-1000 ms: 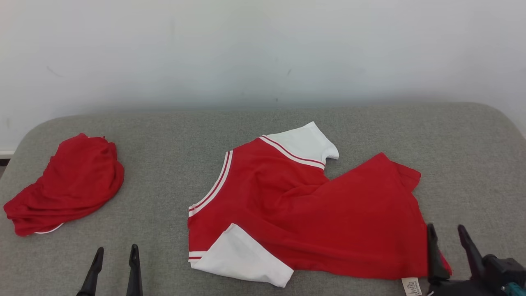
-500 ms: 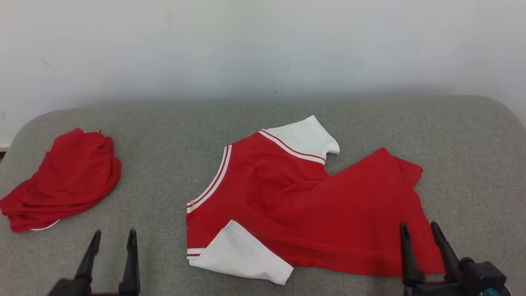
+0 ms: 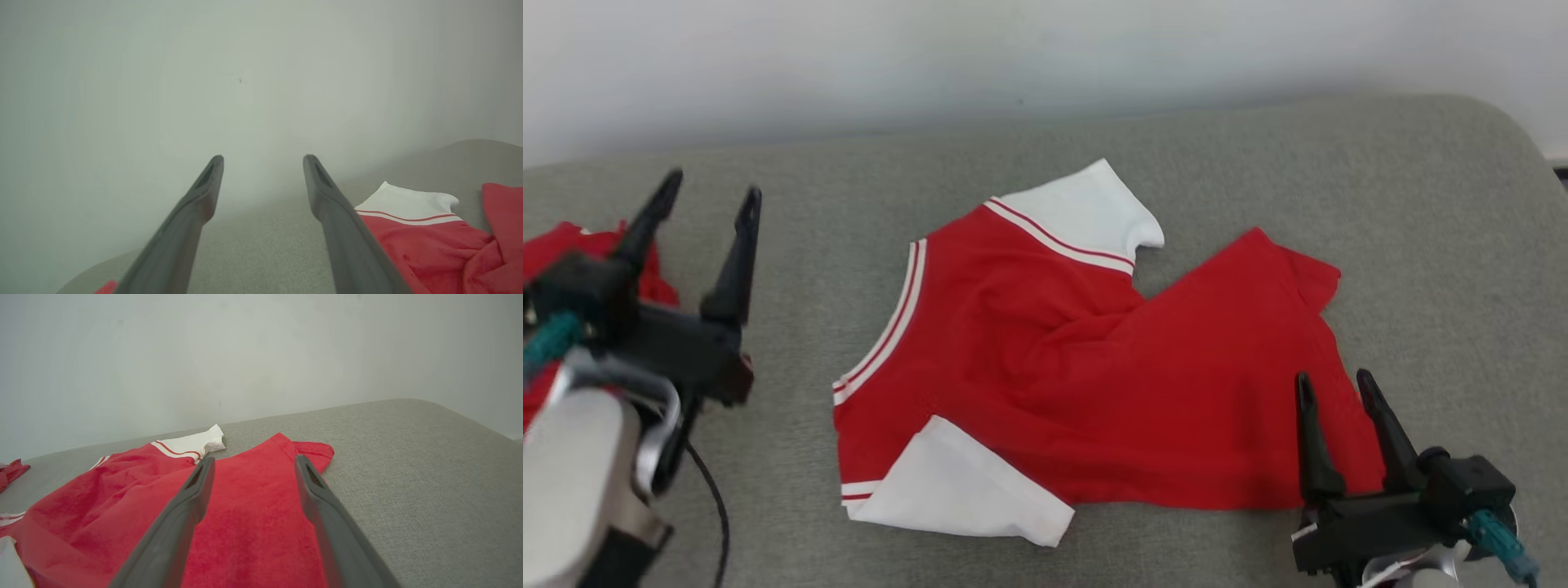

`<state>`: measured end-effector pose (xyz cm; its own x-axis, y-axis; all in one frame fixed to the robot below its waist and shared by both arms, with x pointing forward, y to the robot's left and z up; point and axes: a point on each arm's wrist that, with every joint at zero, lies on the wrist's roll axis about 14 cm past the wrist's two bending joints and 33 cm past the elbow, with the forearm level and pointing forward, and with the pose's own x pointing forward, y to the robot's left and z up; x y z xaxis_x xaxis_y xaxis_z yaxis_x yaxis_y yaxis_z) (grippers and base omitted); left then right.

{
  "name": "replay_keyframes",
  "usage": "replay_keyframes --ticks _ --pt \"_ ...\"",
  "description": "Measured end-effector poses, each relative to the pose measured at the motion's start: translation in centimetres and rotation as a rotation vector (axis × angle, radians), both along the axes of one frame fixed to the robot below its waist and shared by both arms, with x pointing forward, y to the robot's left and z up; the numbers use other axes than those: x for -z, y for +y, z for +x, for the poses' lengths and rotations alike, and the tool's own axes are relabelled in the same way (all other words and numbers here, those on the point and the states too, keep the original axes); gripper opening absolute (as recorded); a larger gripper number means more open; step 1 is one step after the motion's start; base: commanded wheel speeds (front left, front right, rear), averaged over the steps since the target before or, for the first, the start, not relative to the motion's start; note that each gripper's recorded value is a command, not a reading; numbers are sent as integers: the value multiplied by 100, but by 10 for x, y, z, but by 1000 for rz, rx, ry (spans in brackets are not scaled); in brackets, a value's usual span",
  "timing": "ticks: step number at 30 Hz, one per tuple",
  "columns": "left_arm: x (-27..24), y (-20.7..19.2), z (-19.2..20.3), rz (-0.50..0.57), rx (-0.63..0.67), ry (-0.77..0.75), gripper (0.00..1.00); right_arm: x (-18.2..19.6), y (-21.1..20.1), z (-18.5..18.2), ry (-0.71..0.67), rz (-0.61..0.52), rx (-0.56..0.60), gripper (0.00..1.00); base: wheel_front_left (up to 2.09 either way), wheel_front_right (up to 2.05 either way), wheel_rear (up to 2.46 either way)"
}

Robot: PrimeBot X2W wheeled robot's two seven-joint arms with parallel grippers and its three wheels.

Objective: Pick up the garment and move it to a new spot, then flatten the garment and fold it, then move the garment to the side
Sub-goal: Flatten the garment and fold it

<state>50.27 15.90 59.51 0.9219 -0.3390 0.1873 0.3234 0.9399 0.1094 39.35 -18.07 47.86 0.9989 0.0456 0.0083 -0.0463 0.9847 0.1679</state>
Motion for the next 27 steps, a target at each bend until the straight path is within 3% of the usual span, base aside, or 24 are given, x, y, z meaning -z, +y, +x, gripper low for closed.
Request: replay_keyframes --ticks 6,13,27 --pt "4 -24 50 31 88 94 100 9 -15 6 25 30 49 100 0 0 0" --pt "54 -49 88 100 161 279 100 23 -38 5 66 31 117 100 0 0 0" --pt "182 -92 87 247 301 710 100 41 -68 -4 130 -4 203 100 0 0 0"
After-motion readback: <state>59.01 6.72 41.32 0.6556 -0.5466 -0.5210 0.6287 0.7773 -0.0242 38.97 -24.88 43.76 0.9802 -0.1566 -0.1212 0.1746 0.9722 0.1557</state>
